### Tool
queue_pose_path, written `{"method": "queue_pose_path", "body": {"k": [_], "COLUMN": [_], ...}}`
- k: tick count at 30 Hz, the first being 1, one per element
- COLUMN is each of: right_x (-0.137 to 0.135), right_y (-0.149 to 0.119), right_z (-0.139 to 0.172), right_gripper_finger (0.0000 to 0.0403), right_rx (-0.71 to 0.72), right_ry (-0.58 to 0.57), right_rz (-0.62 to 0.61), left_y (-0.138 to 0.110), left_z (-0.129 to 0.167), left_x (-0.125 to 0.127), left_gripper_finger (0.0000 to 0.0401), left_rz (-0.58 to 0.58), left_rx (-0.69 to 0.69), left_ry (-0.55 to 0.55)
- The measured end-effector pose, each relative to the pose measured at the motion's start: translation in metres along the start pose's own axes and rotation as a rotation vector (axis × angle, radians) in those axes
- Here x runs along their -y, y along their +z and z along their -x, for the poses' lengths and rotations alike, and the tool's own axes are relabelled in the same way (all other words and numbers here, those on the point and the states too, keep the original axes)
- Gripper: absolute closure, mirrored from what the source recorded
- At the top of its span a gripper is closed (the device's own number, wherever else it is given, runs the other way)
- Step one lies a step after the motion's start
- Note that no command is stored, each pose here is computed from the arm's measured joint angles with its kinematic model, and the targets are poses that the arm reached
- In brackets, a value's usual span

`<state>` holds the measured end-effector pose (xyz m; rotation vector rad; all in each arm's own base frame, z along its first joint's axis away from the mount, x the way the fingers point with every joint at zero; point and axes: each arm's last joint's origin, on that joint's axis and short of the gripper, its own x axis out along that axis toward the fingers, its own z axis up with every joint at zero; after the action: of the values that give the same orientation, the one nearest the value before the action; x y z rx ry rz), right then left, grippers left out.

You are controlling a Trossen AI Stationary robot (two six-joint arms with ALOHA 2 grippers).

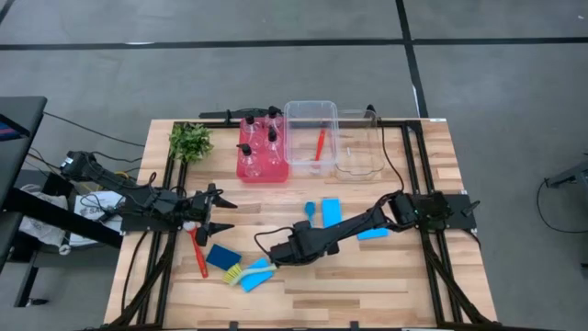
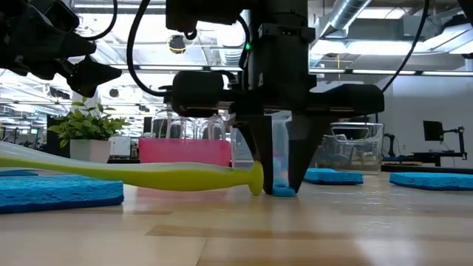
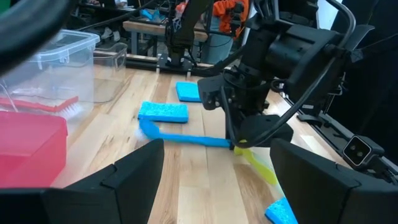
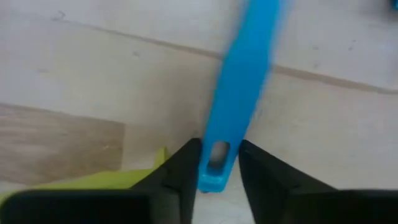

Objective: Pick & Place Kitchen Sink Supplies
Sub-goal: Put the blue dishwashing brush into the red bin

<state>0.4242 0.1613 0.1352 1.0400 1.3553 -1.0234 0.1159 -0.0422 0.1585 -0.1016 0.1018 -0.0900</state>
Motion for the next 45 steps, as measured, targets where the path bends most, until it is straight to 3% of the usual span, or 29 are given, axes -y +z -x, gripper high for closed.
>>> {"method": "queue_pose_path", "body": {"k": [6,14,31,45], "right_x": [0.000,0.004,0.047,0.061], "right_y": [-0.002,-0.005,-0.029,-0.047], "right_z": [0.007,0.026,0.115,0.140], "right_gripper_finger": [0.0352,0.0323,0.0344,0.0345], "right_rx": [-0.004,-0.019,0.023,0.077], "right_ry": [0.025,0.057,0.134,0.207], "right_rz": [-0.021,-0.044,-0.063,-0.056], "left_y": [0.000,0.000,0.000,0.000], "left_z": [0.000,0.000,0.000,0.000], "left_x": [0.000,0.000,0.000,0.000], "left_gripper_finger": [0.0105,0.0105,0.0105,0.0105], "left_rz": [0.000,0.000,0.000,0.000], "left_rx": [0.000,0.000,0.000,0.000], "left_ry": [0.000,0.000,0.000,0.000]}}
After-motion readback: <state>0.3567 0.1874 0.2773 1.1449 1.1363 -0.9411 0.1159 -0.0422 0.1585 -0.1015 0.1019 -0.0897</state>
